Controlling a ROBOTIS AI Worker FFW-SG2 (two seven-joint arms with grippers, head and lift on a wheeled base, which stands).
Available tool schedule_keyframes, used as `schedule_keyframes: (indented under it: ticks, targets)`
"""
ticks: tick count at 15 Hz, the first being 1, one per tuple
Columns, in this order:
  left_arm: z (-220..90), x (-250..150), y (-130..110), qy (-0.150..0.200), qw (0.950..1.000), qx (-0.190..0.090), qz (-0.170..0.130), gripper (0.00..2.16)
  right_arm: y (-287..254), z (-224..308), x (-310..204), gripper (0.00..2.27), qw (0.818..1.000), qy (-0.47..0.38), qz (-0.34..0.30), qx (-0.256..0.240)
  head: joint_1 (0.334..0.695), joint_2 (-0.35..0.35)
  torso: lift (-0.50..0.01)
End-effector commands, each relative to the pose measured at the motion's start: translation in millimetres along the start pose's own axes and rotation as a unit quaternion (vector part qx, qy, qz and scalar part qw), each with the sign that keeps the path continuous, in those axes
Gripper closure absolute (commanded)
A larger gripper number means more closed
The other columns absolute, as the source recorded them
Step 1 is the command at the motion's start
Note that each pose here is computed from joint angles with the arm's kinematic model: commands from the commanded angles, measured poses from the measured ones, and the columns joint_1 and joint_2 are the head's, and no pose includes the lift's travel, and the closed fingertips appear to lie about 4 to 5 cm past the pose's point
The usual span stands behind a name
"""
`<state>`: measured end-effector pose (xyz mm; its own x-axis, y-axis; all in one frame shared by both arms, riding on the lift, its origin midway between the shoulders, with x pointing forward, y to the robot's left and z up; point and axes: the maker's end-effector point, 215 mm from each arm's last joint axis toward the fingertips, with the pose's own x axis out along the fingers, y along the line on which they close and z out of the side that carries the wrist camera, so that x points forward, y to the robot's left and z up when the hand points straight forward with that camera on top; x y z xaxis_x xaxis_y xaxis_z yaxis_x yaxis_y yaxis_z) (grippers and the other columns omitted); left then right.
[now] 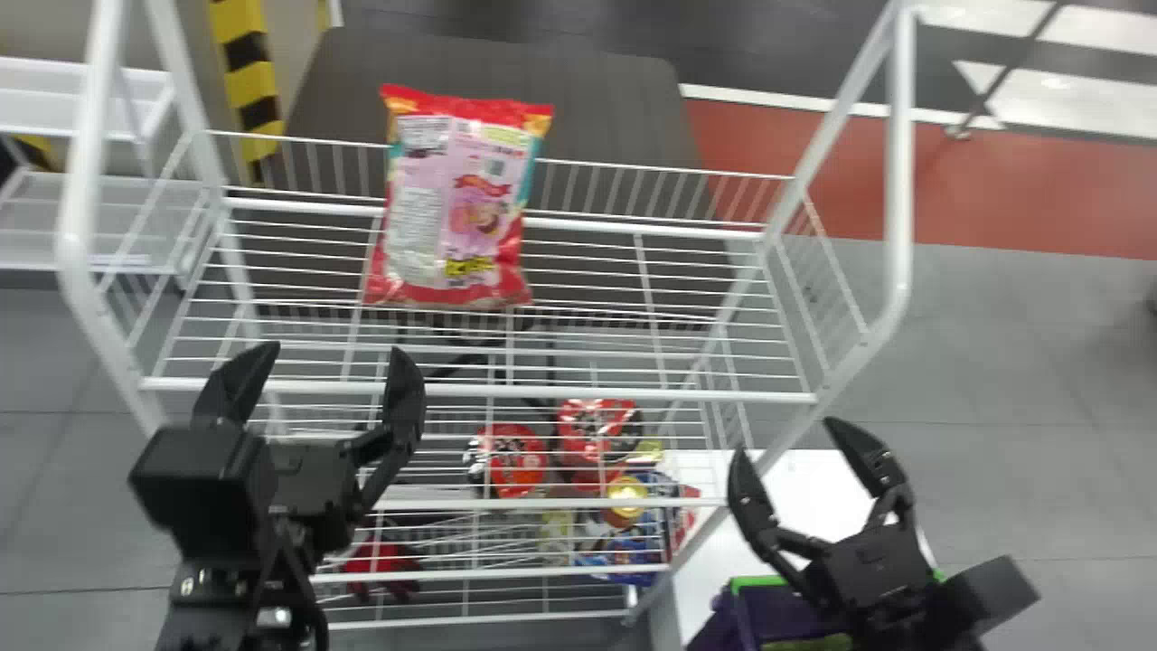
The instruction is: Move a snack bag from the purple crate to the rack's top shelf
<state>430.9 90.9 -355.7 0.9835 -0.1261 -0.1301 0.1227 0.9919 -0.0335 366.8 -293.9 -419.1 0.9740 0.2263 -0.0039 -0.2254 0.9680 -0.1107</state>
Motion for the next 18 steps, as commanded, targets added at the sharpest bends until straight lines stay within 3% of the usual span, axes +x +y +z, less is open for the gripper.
schedule_keyframes:
  ticks: [1,3,5,9,12,18]
  targets:
    - [-3,45,-38,0.036,0.9988,0.013,-0.031,0.15,-2,-9,-13,0.12,1.000,-0.007,-0.006,-0.004,0.695,-0.266,-0.012]
    - [1,80,-70,0.032,0.9985,0.023,-0.038,0.15,-5,-12,-20,0.12,1.000,-0.014,-0.011,-0.007,0.695,-0.315,-0.012]
    - [-5,108,-86,0.045,0.9976,0.017,-0.050,0.15,-7,-17,-24,0.12,1.000,-0.020,-0.018,-0.008,0.695,-0.350,-0.012]
    - [-31,144,-73,0.064,0.9962,0.059,-0.004,0.19,-13,-20,-25,0.12,0.999,-0.025,-0.024,-0.011,0.695,-0.350,-0.012]
    - [-19,155,-64,0.036,0.9969,0.066,0.024,0.19,-16,-22,-22,0.12,0.999,-0.028,-0.026,-0.013,0.695,-0.350,-0.012]
    - [-26,168,-57,0.046,0.9958,0.074,0.028,0.24,-16,-27,-13,0.12,0.999,-0.030,-0.023,-0.014,0.695,-0.345,-0.012]
